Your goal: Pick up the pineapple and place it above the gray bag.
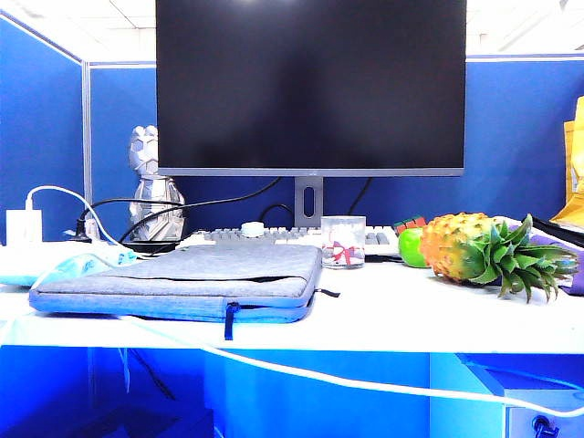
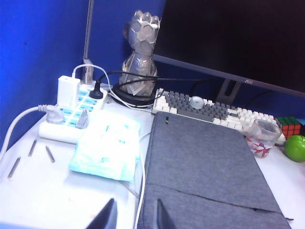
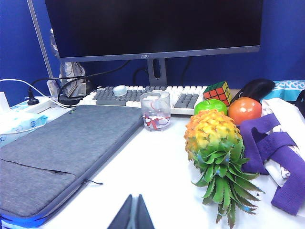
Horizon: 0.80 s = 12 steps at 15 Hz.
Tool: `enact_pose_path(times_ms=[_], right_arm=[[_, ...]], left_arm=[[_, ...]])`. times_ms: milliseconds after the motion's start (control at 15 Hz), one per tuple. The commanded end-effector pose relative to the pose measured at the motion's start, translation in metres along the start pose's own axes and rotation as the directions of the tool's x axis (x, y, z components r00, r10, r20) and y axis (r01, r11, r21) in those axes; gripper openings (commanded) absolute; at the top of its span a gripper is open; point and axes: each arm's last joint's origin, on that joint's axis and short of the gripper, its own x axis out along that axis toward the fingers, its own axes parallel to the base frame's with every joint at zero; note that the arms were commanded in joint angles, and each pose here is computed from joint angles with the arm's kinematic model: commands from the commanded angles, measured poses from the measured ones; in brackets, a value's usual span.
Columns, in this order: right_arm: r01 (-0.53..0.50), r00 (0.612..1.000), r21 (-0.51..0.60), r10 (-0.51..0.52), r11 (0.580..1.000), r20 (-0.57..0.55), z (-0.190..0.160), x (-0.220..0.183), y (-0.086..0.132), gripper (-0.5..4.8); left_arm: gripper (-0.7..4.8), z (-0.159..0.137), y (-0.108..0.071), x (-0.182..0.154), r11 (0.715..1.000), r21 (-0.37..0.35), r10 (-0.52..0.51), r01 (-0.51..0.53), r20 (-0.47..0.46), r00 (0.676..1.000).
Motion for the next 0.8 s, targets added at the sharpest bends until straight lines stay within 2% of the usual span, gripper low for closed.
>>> enact_pose_path(times_ms=[67, 401, 468, 534, 601, 668, 802], right_arm=[[-0.003, 1.0, -0.002, 0.003, 1.0, 0.02, 0.003, 0.0, 0.0, -0.04], [-0.001, 1.0, -0.002, 0.001, 1.0, 0.022, 0.003, 0.0, 0.0, -0.03], [-0.005, 0.999, -0.002, 0.005, 1.0, 0.049, 0.006, 0.0, 0.001, 0.13], [-0.015, 0.996, 0.007, 0.014, 1.0, 0.091, 0.011, -0.001, 0.002, 0.76], [-0.031, 0.986, 0.024, 0.027, 0.999, 0.162, 0.03, -0.002, 0.004, 4.79], [0.004, 0.988, 0.058, -0.013, 0.998, 0.157, 0.043, -0.001, 0.005, 4.79], [0.013, 0.991, 0.003, -0.013, 1.0, 0.131, 0.077, 0.008, 0.007, 4.79]], left_arm=[[1.16, 0.0, 0.0, 0.0, 1.0, -0.002, 0.004, -0.004, -0.001, 1.0], [1.17, 0.001, 0.0, 0.0, 1.0, -0.002, 0.001, -0.001, 0.002, 1.0], [1.17, 0.002, -0.001, 0.0, 1.0, 0.001, -0.023, 0.023, 0.017, 1.0], [1.29, 0.006, -0.003, 0.0, 0.998, 0.007, -0.058, 0.057, 0.047, 0.997], [2.86, 0.013, -0.005, 0.001, 0.993, 0.026, -0.115, 0.112, 0.102, 0.988], [3.33, 0.016, -0.006, 0.004, 0.993, 0.024, -0.12, 0.118, 0.085, 0.989], [3.53, 0.024, -0.008, 0.017, 0.991, 0.026, -0.129, 0.129, -0.008, 0.992]])
